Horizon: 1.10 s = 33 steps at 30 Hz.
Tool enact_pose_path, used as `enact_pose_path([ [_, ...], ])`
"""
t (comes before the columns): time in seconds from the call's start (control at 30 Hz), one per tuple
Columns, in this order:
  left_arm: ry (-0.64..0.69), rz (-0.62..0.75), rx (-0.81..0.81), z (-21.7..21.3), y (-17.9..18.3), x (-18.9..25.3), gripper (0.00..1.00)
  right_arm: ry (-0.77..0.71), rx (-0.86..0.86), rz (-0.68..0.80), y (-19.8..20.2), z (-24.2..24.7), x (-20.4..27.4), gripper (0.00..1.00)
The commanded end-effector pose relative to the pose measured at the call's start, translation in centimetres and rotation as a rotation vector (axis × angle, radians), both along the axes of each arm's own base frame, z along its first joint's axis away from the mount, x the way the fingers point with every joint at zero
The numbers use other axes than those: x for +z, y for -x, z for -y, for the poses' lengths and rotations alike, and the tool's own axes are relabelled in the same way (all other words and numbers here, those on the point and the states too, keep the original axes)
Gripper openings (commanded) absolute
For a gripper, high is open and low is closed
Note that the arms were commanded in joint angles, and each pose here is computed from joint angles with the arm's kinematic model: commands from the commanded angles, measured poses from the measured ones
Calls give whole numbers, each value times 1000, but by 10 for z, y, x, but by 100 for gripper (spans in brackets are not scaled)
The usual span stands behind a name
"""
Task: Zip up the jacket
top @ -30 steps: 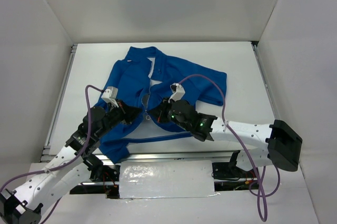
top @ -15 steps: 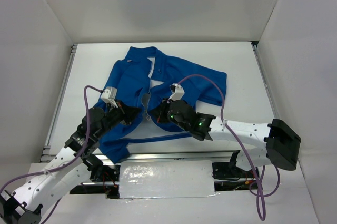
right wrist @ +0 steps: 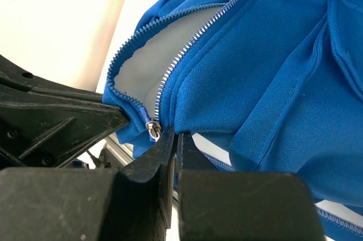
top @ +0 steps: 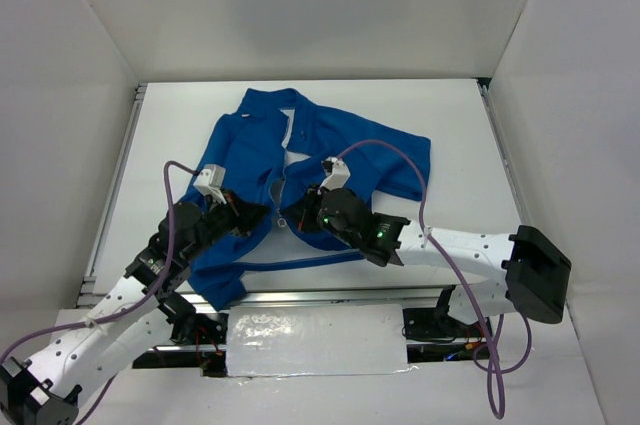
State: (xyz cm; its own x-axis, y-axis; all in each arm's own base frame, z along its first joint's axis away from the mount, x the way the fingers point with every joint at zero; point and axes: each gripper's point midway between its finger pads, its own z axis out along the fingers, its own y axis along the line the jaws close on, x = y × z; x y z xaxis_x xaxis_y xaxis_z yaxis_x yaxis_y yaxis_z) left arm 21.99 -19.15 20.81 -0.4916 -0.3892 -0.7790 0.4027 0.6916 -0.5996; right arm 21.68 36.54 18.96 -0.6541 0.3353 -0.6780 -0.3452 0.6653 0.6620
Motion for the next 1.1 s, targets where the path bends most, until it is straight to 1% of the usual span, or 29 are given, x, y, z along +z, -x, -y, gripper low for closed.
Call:
enact_pose_path([
  [0.0,39,56,-24,5,-1,20,0,-58,-3,54,-4,-10,33,0],
  [0.27,25,46,-37,6,1,16,0,-48,-12,61,-7,-9,34,0],
  [0.47,-9,35,-92,13,5,11,0,-18,-4,76,-7,-8,34,0],
  [0.7,-19,21,-184,26,10,5,0,15,54,104,-3,-12,32,0],
  [0.83,-29,23,-214,29,14,6,0,61,108,159,1,-10,29,0],
  [0.93,-34,14,-239,31,16,4,0,73,116,195,-1,-4,34,0],
  [1.07,-56,-34,-273,36,18,-8,0,53,134,202,-1,0,40,0],
])
